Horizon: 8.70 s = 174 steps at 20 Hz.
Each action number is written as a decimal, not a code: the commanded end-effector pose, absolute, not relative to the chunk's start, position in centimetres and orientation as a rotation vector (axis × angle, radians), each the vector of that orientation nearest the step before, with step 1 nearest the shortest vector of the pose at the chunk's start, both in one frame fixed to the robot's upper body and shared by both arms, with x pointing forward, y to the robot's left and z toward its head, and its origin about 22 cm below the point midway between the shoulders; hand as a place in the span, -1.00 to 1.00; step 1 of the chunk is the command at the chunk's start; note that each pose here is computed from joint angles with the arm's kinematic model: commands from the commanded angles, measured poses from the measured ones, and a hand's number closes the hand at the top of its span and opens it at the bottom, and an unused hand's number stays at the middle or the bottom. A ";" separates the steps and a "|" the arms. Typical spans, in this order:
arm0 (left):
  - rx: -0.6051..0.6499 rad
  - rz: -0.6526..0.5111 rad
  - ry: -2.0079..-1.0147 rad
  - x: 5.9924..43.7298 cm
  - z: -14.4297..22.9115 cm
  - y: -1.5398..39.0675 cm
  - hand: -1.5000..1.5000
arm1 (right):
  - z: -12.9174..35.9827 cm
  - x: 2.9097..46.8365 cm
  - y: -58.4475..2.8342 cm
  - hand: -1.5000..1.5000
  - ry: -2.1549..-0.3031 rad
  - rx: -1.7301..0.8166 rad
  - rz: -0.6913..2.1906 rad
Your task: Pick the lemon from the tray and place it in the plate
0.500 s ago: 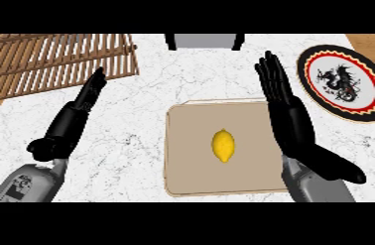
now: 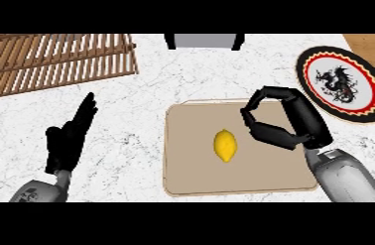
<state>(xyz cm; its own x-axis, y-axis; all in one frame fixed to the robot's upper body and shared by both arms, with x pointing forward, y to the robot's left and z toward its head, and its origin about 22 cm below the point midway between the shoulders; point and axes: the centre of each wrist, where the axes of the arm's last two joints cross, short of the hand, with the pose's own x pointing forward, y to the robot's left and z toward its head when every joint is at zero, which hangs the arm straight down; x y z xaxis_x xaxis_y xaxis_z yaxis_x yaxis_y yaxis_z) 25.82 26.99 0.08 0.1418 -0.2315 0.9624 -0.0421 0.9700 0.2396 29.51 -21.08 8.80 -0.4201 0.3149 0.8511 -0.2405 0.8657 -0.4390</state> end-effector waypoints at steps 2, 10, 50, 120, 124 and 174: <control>0.240 -0.033 -1.302 25.2 -1.6 25.5 0.00 | 1.4 26.9 -20.7 1.00 -1.843 -0.275 0.566; 0.232 -0.044 -1.295 26.2 0.2 26.2 0.00 | -4.1 24.1 -21.4 -1.00 -1.838 0.331 0.398; 0.262 -0.039 -1.293 24.4 -0.3 25.4 0.00 | 1.9 31.7 -17.1 -1.00 -1.243 -0.064 1.407; 0.217 -0.076 -1.303 26.4 -0.1 25.1 0.00 | 10.8 39.1 -44.7 1.00 -1.015 -1.223 0.397; 0.226 -0.073 -1.318 26.3 -0.3 25.0 0.00 | 9.1 37.5 -46.2 1.00 -0.962 -1.047 0.449; 0.218 -0.062 -1.315 26.5 -1.3 23.5 0.00 | 3.3 30.6 -50.6 -1.00 -1.550 -0.699 -0.047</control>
<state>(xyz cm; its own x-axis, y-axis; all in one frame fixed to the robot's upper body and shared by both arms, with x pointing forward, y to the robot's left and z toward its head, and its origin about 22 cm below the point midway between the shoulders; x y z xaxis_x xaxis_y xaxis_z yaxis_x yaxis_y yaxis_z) 25.82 23.82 -0.49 0.2609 -0.1657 0.9510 -0.0741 0.9788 0.1908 30.90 -50.45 3.53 0.0554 0.3933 0.9177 0.4339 0.8183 -0.3769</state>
